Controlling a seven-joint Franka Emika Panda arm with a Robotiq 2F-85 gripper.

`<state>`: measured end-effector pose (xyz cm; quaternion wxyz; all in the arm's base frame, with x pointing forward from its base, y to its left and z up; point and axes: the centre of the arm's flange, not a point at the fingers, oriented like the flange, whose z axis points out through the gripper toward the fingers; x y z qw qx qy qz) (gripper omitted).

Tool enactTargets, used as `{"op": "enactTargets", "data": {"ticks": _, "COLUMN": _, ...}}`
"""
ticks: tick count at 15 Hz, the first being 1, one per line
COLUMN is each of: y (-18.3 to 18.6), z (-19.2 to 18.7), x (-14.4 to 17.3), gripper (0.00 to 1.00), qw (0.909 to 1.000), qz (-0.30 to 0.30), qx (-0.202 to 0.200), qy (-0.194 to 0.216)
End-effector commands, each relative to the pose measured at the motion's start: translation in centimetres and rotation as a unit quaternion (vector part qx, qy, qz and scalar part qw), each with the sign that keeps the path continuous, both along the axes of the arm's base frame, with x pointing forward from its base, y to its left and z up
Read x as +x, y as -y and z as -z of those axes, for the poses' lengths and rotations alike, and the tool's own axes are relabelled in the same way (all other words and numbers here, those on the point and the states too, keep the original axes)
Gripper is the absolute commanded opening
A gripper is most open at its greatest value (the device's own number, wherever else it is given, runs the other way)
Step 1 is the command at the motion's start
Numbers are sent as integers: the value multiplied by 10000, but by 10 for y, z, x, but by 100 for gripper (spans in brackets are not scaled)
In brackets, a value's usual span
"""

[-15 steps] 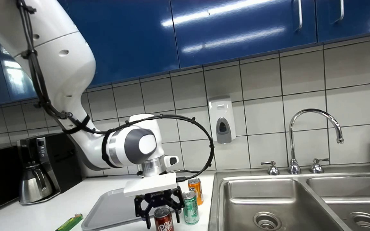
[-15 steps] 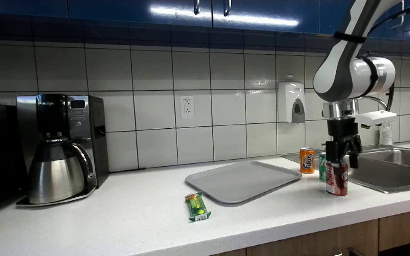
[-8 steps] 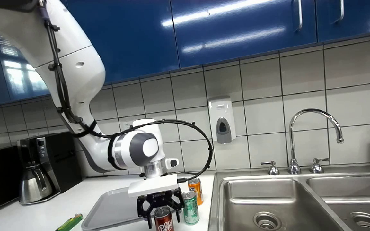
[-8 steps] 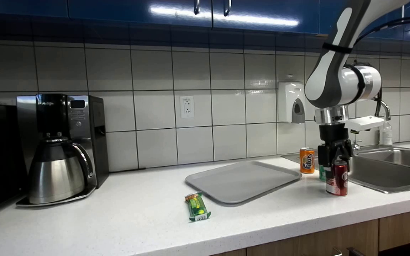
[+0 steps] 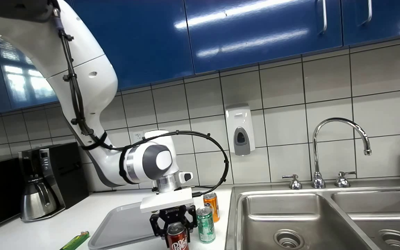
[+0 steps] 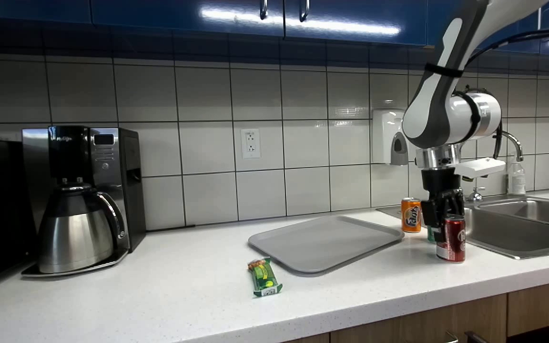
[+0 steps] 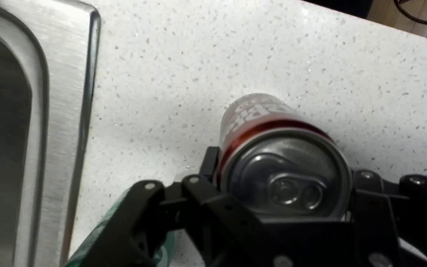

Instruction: Put the cans on the tray

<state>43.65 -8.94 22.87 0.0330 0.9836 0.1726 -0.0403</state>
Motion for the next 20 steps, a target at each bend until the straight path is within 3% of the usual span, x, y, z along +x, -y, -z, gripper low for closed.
{"op": "enactTargets", "data": {"ticks": 1, "y": 4, "z": 0, "x": 7, "gripper": 40, "qw": 10000, "qz": -71, "qx": 53, "qy": 43}}
{"op": "enactTargets", "data": {"ticks": 13, "y": 2, "z": -41, "x": 2, "gripper": 40, "qw": 9989, "qz": -73, "qx": 104, "qy": 443}}
{"op": "enactTargets", "data": {"ticks": 20, "y": -10, "z": -62, "x": 20, "gripper": 40, "qw": 9977, "qz": -231, "qx": 160, "qy": 623}}
